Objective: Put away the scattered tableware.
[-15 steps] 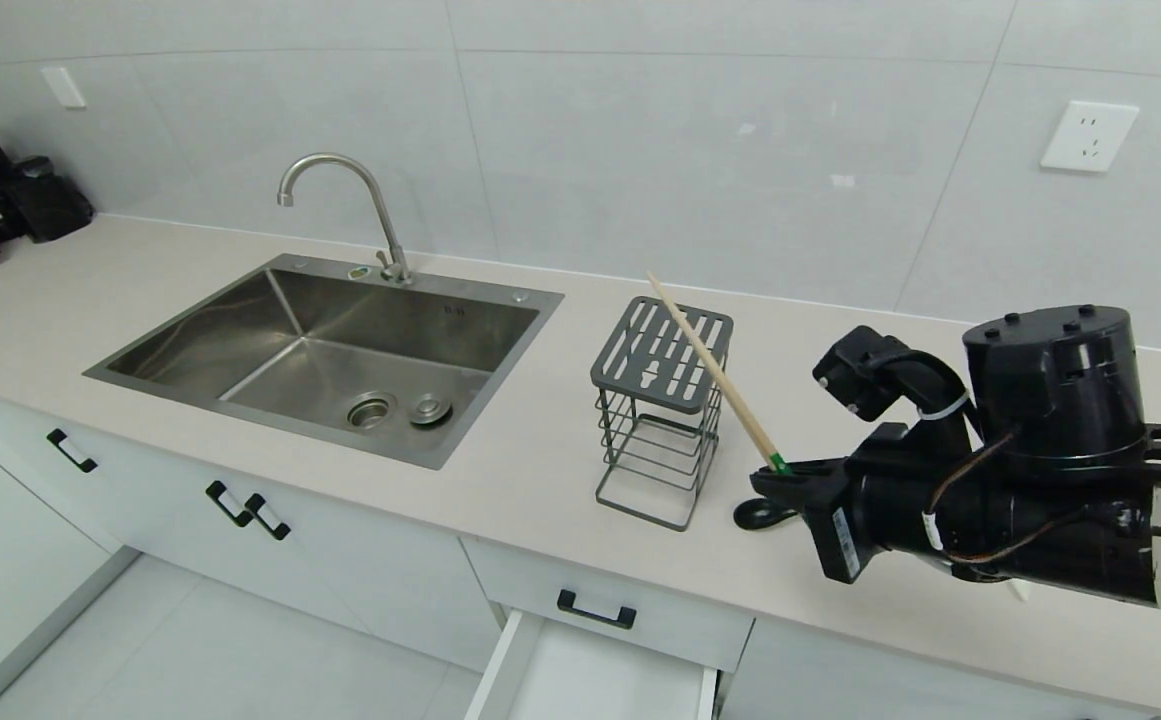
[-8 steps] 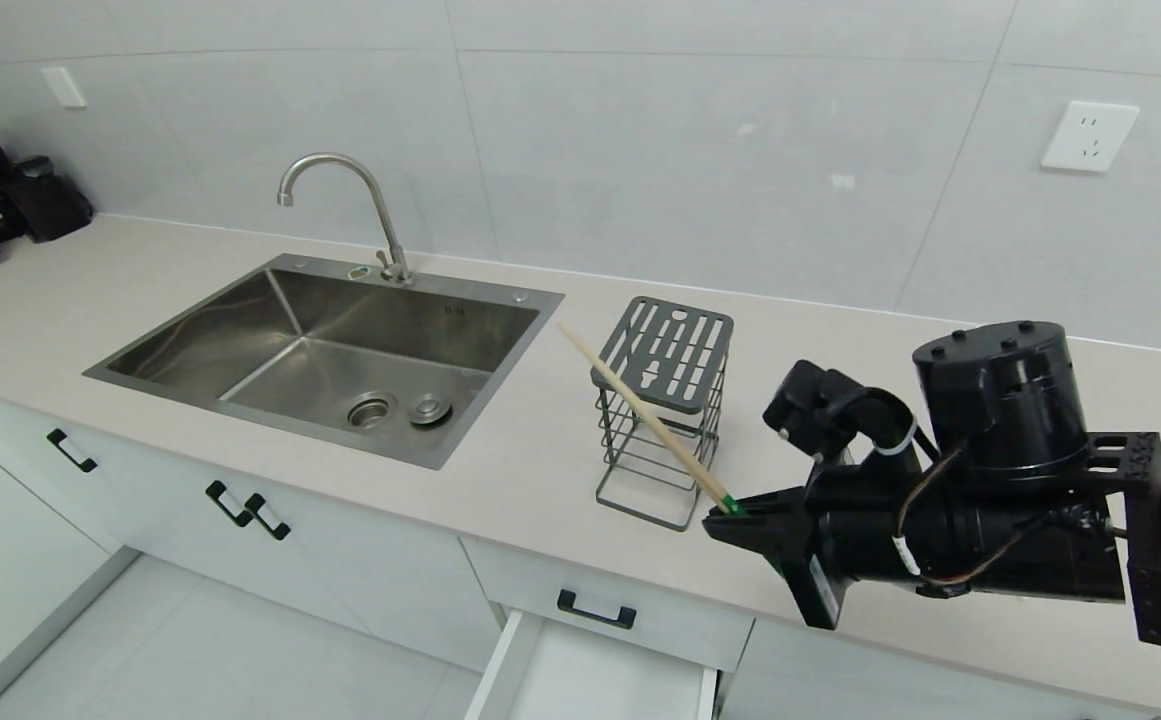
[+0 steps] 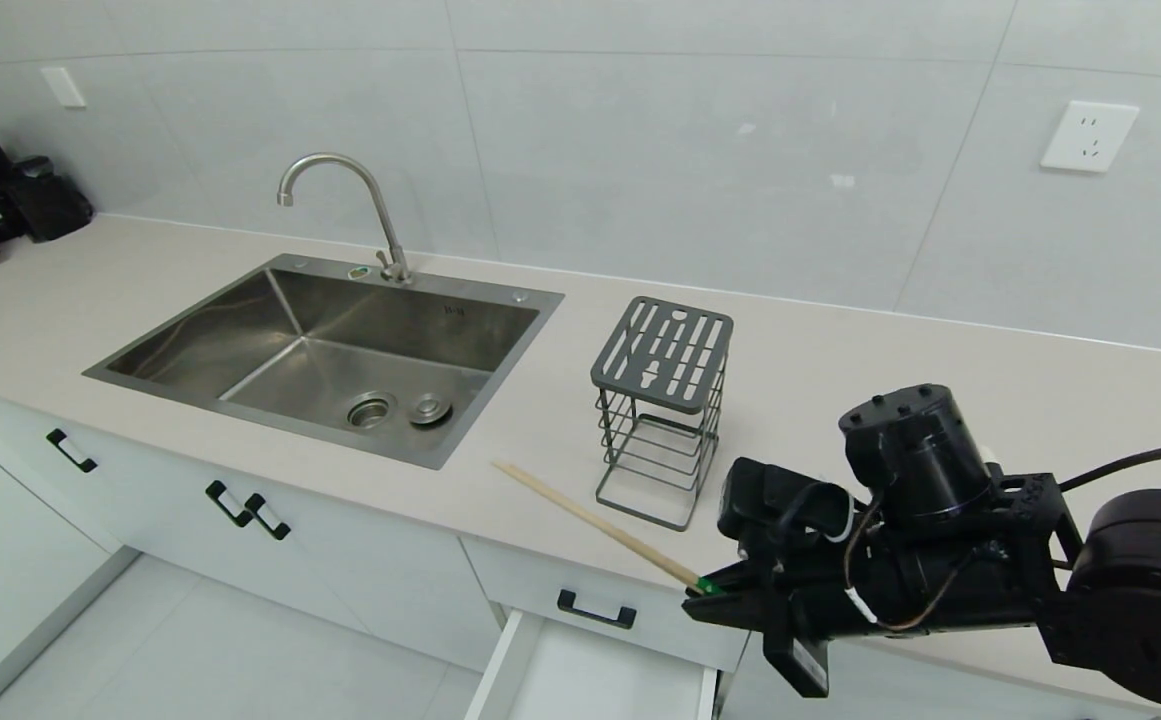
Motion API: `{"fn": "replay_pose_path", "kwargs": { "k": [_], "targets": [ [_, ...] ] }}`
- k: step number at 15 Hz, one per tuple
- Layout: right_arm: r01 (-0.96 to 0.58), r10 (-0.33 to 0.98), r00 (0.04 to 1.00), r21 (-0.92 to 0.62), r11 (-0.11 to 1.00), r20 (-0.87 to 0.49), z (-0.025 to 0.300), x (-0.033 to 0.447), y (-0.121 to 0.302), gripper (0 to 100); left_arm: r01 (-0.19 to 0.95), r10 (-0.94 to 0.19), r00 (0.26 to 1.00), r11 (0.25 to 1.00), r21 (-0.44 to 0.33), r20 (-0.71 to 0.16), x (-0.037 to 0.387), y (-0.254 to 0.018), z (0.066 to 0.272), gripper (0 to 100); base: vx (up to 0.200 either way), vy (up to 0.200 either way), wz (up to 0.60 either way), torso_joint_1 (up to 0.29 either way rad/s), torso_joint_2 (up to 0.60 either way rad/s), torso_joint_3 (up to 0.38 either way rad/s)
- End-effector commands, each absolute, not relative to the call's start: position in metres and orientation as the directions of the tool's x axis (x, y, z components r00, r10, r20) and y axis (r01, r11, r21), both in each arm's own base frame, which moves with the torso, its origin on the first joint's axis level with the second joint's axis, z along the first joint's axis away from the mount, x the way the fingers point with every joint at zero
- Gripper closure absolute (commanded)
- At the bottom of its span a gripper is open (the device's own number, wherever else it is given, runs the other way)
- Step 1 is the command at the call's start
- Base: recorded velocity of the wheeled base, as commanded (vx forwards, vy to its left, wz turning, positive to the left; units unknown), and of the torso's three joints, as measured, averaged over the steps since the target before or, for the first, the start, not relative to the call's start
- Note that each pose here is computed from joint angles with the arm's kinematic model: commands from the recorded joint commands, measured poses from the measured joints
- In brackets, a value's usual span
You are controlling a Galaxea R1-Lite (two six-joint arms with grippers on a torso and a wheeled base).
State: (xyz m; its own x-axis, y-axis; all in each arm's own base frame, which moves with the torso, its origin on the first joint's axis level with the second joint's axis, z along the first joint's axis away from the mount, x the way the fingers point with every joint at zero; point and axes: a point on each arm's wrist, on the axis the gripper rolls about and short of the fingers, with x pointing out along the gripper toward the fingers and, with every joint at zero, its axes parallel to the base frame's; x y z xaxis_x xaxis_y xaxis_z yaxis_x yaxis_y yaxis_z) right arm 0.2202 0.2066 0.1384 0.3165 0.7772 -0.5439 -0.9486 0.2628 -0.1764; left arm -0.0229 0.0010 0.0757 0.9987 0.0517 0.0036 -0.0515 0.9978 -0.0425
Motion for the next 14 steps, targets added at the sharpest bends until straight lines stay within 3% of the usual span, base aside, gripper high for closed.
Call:
{"fn": "replay_pose_path", "kwargs": {
  "k": [1, 3, 7, 14],
  "targets": [
    [-0.96, 0.758, 0.278, -0.161, 0.227, -0.59, 0.126, 0.221, 0.211, 100, -0.053, 0.054, 0.999, 0.998, -0.043, 0.003, -0.023, 0.001, 0.076, 0, 0.0, 0.0, 0.0, 0.0, 0.0, 0.0],
    [-0.961, 0.755, 0.277, -0.161, 0.225, -0.594, 0.127, 0.218, 0.212, 100, -0.052, 0.052, 0.999, 0.998, -0.043, 0.003, -0.023, 0.001, 0.076, 0, 0.0, 0.0, 0.0, 0.0, 0.0, 0.0],
    [-0.927, 0.723, 0.374, -0.221, 0.302, -0.581, 0.139, 0.216, 0.213, 100, -0.052, 0.052, 0.999, 0.998, -0.043, 0.003, -0.023, 0.001, 0.076, 0, 0.0, 0.0, 0.0, 0.0, 0.0, 0.0],
    [-0.941, 0.749, 0.34, -0.194, 0.279, -0.569, 0.148, 0.187, 0.225, 100, -0.053, 0.054, 0.999, 0.998, -0.043, 0.003, -0.023, 0.001, 0.076, 0, 0.0, 0.0, 0.0, -0.102, 0.2, 0.106]
  ]
}}
